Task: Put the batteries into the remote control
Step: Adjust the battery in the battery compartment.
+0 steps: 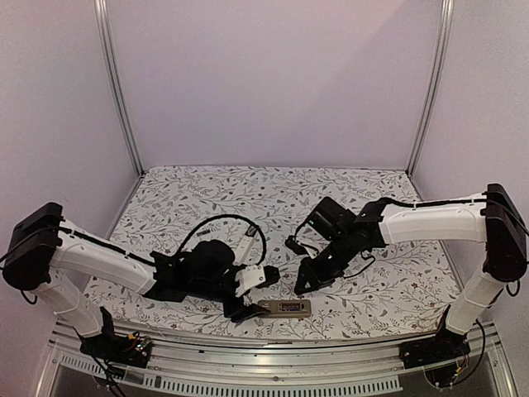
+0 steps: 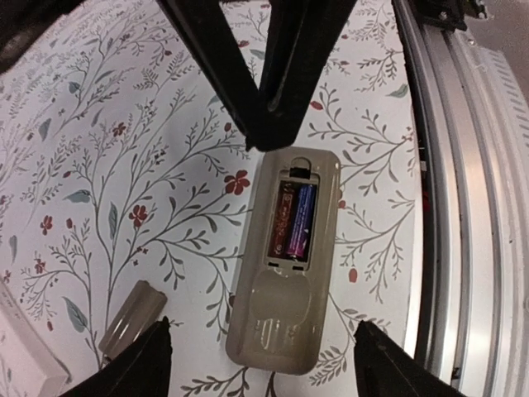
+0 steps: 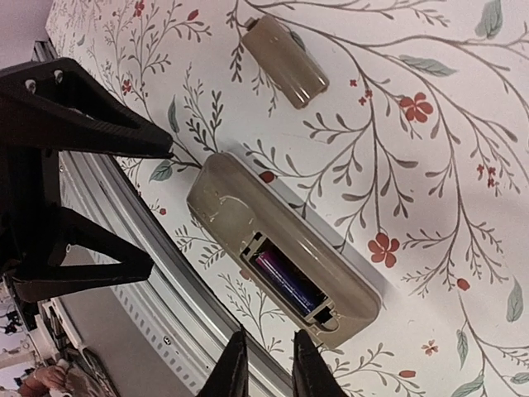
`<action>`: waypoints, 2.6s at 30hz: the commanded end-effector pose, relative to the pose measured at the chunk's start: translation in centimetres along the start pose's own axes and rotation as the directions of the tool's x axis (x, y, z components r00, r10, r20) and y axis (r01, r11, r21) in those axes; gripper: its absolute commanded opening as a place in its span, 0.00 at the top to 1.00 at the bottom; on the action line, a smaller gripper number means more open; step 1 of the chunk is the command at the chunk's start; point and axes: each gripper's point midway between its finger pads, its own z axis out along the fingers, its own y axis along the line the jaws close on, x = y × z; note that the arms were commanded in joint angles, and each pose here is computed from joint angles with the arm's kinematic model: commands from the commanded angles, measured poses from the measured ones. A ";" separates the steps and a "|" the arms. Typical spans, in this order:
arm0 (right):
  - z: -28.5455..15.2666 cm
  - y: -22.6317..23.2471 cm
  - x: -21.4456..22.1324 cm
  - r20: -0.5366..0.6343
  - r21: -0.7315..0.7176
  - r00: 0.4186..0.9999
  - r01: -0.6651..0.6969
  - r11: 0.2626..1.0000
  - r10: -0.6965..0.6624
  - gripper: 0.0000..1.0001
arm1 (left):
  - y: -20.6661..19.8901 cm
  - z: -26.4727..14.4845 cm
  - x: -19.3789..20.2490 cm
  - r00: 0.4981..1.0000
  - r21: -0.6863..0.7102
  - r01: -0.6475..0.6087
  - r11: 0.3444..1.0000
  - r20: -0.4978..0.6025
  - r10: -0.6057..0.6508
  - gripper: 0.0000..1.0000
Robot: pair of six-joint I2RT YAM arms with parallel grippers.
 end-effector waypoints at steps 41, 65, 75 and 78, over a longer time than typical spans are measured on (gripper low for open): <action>6.2 1.2 2.3 -0.079 0.234 0.248 0.946 0.224 -0.965 0.52 | 12.1 -13.6 -0.2 0.875 -0.410 0.460 0.787 0.361 -0.323 0.07; 7.4 -0.9 3.5 -0.149 0.219 0.283 0.944 0.247 -0.947 0.64 | 12.0 -12.7 -0.1 0.886 -0.397 0.442 0.804 0.332 -0.324 0.06; 7.4 -0.7 3.7 -0.138 0.209 0.294 0.942 0.262 -0.946 0.77 | 12.0 -12.6 0.2 0.886 -0.399 0.444 0.802 0.328 -0.328 0.06; 7.4 -0.8 3.8 -0.141 0.208 0.295 0.942 0.263 -0.945 0.80 | 12.0 -12.6 0.3 0.887 -0.400 0.442 0.802 0.325 -0.327 0.06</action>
